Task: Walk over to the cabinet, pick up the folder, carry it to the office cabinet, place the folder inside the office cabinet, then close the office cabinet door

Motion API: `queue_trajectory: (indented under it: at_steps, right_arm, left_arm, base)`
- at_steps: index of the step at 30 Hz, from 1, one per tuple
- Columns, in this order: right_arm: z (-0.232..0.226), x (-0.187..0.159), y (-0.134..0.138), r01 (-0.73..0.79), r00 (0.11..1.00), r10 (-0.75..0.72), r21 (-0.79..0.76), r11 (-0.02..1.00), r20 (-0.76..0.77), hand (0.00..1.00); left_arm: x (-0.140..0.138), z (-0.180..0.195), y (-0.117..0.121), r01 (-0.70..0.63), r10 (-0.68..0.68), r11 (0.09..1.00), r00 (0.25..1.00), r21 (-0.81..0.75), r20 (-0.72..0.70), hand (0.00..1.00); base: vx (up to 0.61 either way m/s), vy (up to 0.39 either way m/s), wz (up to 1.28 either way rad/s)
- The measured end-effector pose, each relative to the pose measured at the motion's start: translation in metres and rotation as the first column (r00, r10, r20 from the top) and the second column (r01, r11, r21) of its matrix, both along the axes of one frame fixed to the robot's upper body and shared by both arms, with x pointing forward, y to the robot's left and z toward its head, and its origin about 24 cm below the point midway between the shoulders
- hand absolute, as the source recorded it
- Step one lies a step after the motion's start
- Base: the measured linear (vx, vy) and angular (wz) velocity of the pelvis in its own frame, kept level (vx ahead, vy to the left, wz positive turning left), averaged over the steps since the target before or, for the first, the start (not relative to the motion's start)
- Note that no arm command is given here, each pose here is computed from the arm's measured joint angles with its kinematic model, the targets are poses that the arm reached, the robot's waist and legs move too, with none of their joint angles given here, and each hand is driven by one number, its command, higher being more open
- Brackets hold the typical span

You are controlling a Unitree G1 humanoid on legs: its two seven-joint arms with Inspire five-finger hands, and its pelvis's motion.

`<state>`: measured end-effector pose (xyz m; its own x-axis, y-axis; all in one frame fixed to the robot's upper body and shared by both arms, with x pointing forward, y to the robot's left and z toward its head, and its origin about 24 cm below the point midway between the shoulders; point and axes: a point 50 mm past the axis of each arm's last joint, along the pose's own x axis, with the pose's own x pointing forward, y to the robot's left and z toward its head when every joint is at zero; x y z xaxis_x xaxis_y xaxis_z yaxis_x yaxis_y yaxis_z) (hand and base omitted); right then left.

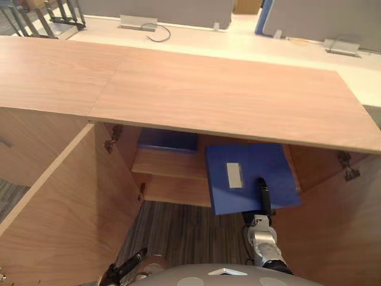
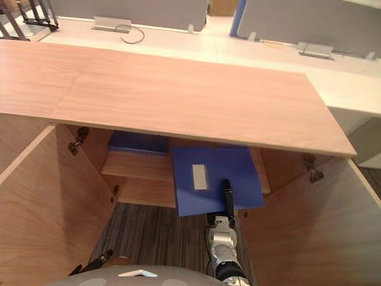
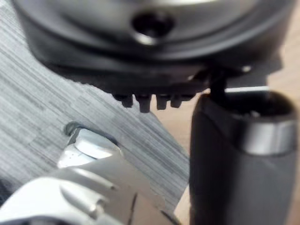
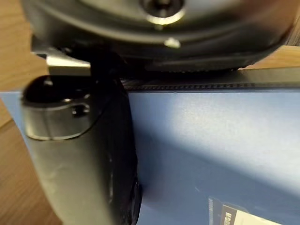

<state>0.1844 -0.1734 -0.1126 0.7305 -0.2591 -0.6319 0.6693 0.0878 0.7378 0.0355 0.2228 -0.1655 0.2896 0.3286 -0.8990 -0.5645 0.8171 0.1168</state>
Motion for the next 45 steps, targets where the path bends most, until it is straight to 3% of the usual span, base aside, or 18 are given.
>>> queue_trajectory:
  at_steps: [2,7,10,14,18,24,32,36,39,42,45]
  right_arm:
    - [0.005,0.005,0.005,-0.005,1.000,0.005,0.010,1.000,0.029,0.00]
    - [0.006,-0.005,-0.027,0.113,0.994,-0.113,-0.059,0.992,0.013,0.00]
    - [0.006,-0.008,-0.031,0.088,0.996,-0.088,-0.082,0.993,0.006,0.00]
    - [-0.002,-0.015,0.004,-0.065,0.997,0.063,-0.036,0.997,-0.043,0.00]
    - [-0.004,-0.018,0.013,-0.147,0.988,0.145,-0.025,0.989,-0.054,0.00]
    - [-0.008,-0.027,0.006,-0.185,0.980,0.179,-0.058,0.981,-0.084,0.00]
    - [-0.001,-0.026,-0.011,-0.114,0.992,0.107,-0.113,0.987,-0.072,0.00]
    - [0.021,-0.002,-0.019,-0.080,0.997,0.082,-0.187,0.979,0.007,0.00]
    - [0.062,0.043,-0.034,0.050,0.982,-0.006,-0.229,0.972,0.191,0.00]
    - [0.144,0.095,-0.041,0.207,0.861,-0.072,-0.218,0.954,0.503,0.00]
    - [0.184,0.120,-0.038,0.243,0.811,-0.110,-0.160,0.957,0.575,0.00]
  left_arm:
    - [0.008,0.001,0.007,-0.024,0.024,0.999,1.000,0.022,0.010,1.00]
    - [0.011,-0.001,-0.005,0.019,-0.019,1.000,1.000,0.001,0.008,1.00]
    - [0.005,-0.004,-0.015,-0.013,0.012,1.000,1.000,-0.020,-0.017,1.00]
    - [0.002,-0.001,0.005,-0.027,0.028,0.999,0.999,0.036,-0.032,1.00]
    - [-0.003,-0.003,0.002,0.002,0.000,1.000,0.998,0.026,-0.070,1.00]
    - [-0.010,-0.004,0.001,0.018,-0.015,1.000,0.995,0.025,-0.098,1.00]
    - [-0.011,-0.004,-0.001,0.092,-0.089,0.995,0.990,0.026,-0.110,1.00]
    - [-0.008,-0.003,0.000,0.145,-0.140,0.989,0.984,0.032,-0.114,1.00]
    - [0.006,-0.002,-0.006,0.158,-0.156,0.987,0.985,0.024,-0.066,1.00]
    - [0.040,0.005,-0.012,0.163,-0.166,0.985,0.984,0.053,0.060,1.00]
    - [0.059,0.012,-0.013,0.140,-0.148,0.988,0.978,0.066,0.145,1.00]
  base:
    - [-0.13,-0.078,-0.17]
    - [0.14,0.099,0.06]
    - [0.17,0.287,-0.29]
    - [0.18,0.170,-0.18]
    - [0.12,0.050,-0.05]
    - [0.01,-0.050,-0.04]
    - [-0.05,-0.037,-0.16]
    - [-0.12,-0.010,-0.05]
    - [-0.14,0.011,0.09]
    - [-0.29,0.012,0.11]
    - [-0.27,0.041,0.04]
